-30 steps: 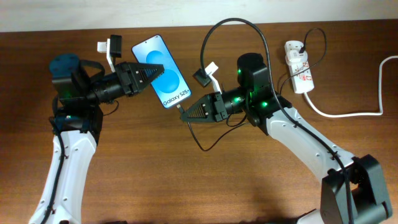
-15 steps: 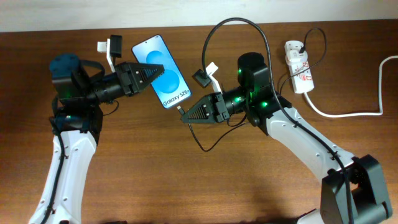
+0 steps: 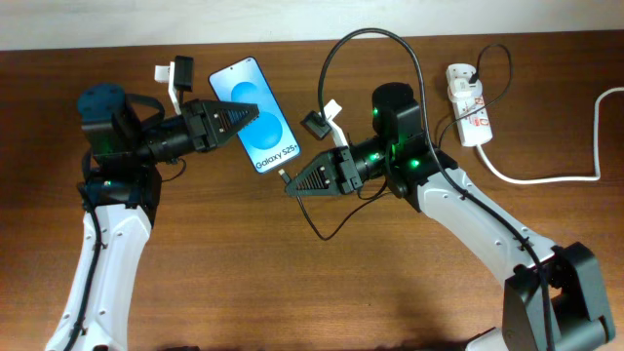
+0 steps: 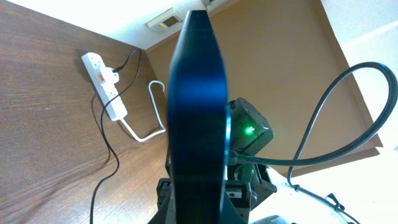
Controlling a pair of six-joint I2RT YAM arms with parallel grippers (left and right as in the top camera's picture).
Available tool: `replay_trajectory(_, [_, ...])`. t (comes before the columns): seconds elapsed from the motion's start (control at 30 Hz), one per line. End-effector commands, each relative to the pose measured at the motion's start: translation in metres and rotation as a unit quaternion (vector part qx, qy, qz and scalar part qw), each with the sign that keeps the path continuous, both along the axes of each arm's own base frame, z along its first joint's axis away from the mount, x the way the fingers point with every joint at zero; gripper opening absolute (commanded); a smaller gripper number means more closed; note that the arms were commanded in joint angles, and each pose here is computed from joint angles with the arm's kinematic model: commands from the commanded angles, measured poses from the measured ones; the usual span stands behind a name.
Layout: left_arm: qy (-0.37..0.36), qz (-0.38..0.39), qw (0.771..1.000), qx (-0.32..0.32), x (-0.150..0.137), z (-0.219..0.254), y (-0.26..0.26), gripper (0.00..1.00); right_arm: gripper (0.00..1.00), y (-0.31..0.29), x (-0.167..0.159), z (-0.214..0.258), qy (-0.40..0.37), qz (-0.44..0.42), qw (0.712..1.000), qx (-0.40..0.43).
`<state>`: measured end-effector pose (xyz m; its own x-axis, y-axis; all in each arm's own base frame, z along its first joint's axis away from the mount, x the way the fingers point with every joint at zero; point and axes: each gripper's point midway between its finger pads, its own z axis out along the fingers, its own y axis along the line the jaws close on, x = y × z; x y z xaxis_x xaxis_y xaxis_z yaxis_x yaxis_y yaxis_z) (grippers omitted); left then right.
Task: Plug charger to phone and switch on socket
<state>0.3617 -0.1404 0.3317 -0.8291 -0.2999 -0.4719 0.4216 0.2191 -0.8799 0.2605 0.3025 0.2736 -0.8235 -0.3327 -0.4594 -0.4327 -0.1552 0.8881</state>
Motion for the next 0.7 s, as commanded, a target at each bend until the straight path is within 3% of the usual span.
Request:
replay_trajectory(0.0, [-0.003,-0.009,1.0,-0.005,-0.006,0.009,-0.001,0.0,0.04,0.002,-0.002,0.002,-0.008,0.006,1.0,0.004])
replay_trajectory(0.37, [-0.002,-0.009,1.0,-0.005,-0.006,0.008,-0.001,0.0,0.04,-0.007,0.011,0.001,-0.009,-0.017,1.0,0.002])
replay_trajectory(0.67, [0.004,-0.001,1.0,-0.004,-0.003,0.007,0.0,0.0,0.04,-0.005,0.003,0.003,-0.007,0.002,1.0,0.008])
